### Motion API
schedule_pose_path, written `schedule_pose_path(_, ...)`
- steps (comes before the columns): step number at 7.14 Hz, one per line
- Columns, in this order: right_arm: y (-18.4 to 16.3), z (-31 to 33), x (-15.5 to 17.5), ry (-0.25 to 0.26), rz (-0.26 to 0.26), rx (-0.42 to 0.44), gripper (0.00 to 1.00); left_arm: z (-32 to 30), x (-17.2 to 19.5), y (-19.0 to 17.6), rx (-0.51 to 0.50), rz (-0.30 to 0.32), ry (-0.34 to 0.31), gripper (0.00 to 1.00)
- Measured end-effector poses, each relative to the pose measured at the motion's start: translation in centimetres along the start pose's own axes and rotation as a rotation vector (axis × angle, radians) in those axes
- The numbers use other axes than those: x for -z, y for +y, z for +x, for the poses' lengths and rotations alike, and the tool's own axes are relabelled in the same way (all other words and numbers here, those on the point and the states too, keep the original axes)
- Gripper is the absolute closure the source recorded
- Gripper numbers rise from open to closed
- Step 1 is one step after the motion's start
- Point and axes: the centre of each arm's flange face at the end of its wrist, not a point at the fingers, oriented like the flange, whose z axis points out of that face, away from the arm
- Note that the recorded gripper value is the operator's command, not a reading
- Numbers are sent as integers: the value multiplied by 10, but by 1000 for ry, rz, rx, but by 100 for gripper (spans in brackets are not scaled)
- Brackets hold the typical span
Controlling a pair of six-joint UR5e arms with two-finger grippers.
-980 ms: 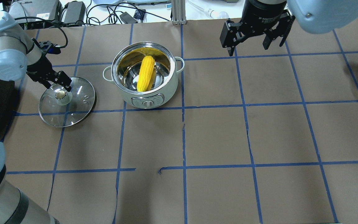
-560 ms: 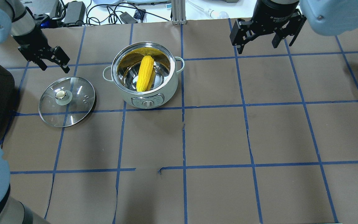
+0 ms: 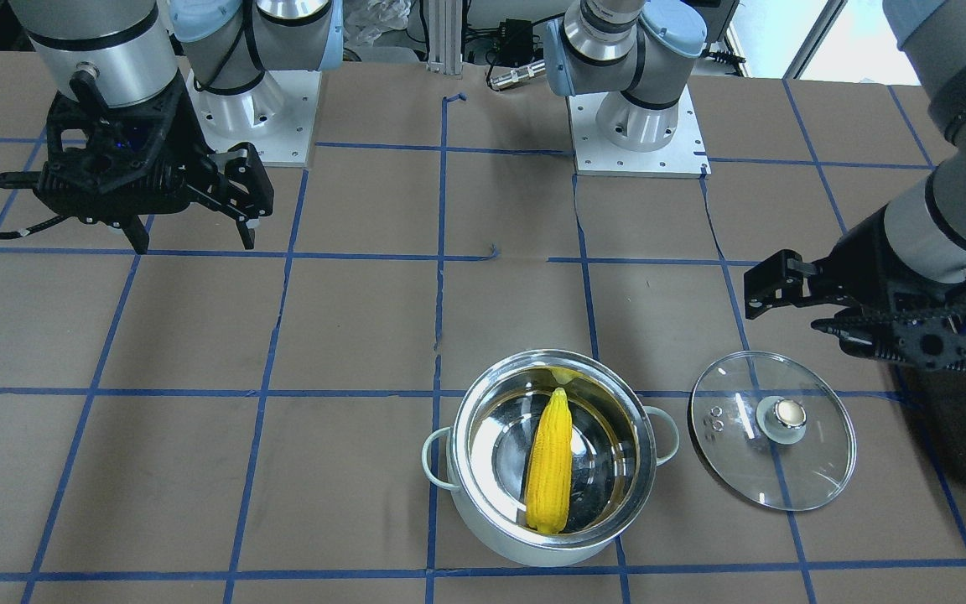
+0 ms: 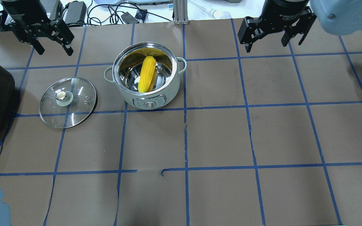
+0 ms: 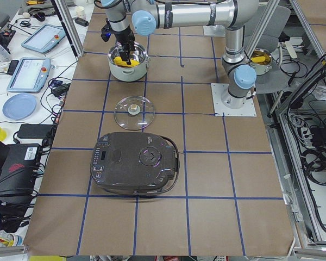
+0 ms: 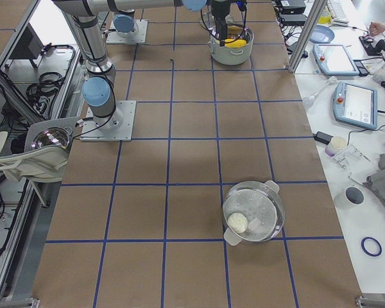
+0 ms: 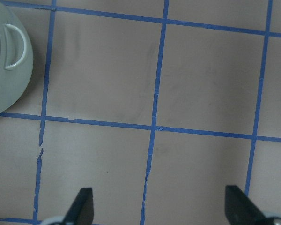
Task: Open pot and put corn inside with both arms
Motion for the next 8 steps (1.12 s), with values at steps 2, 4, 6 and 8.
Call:
schedule_pose_path(2, -1, 11, 1, 12, 4, -17, 0, 15, 3, 5, 54, -4, 4, 0)
schedule_pose_path(4, -2, 23, 0, 12, 2, -38, 0, 27, 2, 5, 111, -9, 0, 0)
schedule_pose_path(6, -2, 25, -1, 11, 0, -41, 0, 63, 2, 7, 164, -9, -14, 0)
schedule_pose_path(8, -3, 26, -1, 11, 6, -36, 0, 109, 17, 24, 139, 32, -16, 0)
